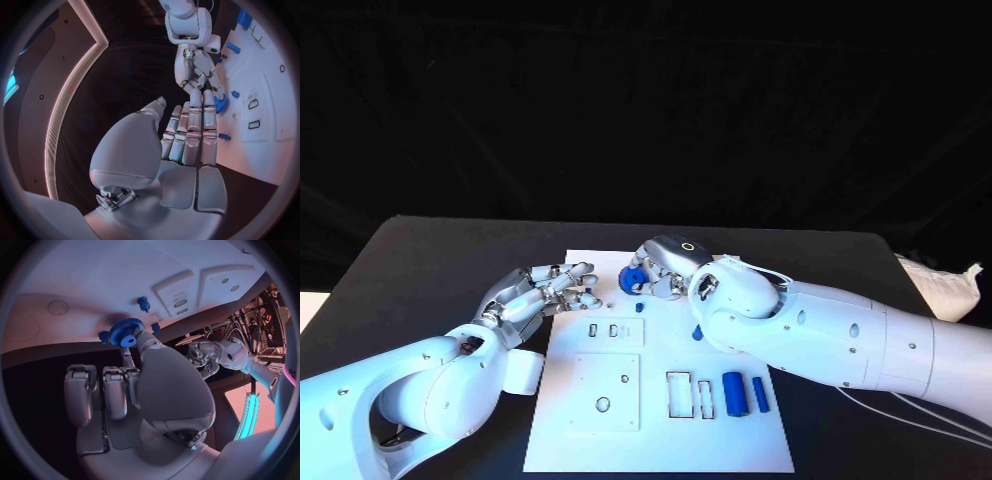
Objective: Assemble the parts on the task board
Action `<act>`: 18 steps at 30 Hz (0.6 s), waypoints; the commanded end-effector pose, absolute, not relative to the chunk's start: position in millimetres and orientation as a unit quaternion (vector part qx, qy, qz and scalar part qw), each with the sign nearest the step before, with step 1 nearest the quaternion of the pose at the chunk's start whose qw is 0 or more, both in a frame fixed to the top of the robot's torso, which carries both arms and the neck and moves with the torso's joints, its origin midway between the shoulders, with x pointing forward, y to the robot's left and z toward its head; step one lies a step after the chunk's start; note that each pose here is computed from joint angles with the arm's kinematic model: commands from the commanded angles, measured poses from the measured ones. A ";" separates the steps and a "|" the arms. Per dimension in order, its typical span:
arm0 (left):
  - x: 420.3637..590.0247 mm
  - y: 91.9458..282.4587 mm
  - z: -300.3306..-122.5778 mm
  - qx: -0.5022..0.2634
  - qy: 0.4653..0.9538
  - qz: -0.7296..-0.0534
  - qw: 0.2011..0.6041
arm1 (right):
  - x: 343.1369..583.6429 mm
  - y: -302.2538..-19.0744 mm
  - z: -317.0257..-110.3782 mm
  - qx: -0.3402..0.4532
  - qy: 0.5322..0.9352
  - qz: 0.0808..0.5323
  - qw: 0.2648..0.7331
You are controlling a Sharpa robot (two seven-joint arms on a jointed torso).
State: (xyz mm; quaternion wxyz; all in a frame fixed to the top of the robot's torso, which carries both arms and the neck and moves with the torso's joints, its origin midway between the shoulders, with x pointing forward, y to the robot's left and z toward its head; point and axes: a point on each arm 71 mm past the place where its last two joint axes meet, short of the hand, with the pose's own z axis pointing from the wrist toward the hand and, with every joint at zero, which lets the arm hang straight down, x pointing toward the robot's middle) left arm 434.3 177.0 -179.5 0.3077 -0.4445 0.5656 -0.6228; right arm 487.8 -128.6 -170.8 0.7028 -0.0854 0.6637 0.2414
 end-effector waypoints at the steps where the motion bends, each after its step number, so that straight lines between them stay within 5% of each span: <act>1: 433.4 174.1 -177.8 -0.437 0.566 -0.631 0.301 | 489.9 -127.2 -173.9 -0.096 0.670 0.224 0.701; 18: 433.7 173.2 -177.9 -0.437 0.567 -0.631 0.300 | 498.2 -123.7 -175.8 -0.091 0.665 0.199 0.714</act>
